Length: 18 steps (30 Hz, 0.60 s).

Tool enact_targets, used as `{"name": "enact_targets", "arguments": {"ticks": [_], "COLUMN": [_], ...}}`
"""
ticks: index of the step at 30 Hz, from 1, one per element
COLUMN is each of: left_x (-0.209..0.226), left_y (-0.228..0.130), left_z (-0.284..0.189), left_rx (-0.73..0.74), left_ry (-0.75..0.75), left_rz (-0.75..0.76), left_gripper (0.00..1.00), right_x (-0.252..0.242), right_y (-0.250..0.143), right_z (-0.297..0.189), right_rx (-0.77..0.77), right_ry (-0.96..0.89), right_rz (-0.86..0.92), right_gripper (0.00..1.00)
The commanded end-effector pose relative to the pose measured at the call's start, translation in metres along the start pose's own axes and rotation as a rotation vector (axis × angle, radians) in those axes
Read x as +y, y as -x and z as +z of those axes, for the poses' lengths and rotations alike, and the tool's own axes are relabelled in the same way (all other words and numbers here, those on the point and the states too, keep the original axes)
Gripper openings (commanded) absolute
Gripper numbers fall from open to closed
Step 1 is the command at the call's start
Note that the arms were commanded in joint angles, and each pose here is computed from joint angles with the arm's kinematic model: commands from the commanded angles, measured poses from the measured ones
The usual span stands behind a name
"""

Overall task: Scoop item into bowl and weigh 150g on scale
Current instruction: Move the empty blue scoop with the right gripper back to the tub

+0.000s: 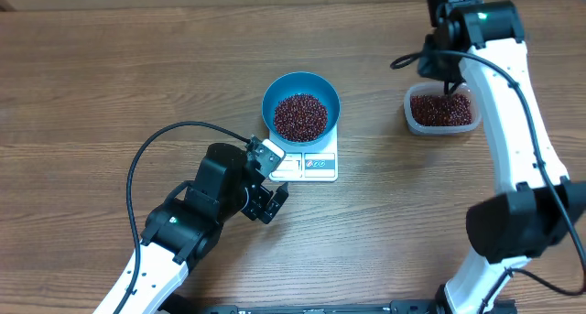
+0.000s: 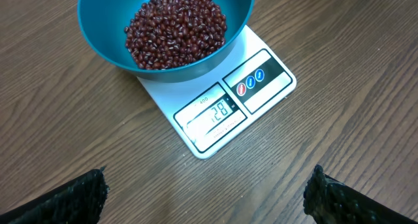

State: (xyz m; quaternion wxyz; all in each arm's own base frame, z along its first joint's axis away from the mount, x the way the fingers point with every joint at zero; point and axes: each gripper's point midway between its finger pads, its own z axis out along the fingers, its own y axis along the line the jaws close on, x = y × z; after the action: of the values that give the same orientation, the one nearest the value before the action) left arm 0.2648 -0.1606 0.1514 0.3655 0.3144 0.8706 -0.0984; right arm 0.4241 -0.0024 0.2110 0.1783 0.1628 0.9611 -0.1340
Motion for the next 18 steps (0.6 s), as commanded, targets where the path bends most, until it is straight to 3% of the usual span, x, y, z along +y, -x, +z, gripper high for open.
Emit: {"name": "enact_targets", "arguments": {"ticks": [1,18], "left_x": [-0.002,-0.002], "left_y": [-0.004,-0.004], "left_z": [0.003,0.003], "left_rx": [0.012,0.012], "left_ry": [-0.003,-0.004], "left_rz": [-0.005,-0.005], "left_gripper": [0.99,1.0], "right_x": [-0.002,-0.008], "right_y": [-0.008,-0.024], "right_z": [0.014,0.036], "right_rx": [0.049,0.145], "right_ry": [-0.04,-0.12], "right_rz": [0.001,-0.02], "right_gripper": [0.04,0.04]}}
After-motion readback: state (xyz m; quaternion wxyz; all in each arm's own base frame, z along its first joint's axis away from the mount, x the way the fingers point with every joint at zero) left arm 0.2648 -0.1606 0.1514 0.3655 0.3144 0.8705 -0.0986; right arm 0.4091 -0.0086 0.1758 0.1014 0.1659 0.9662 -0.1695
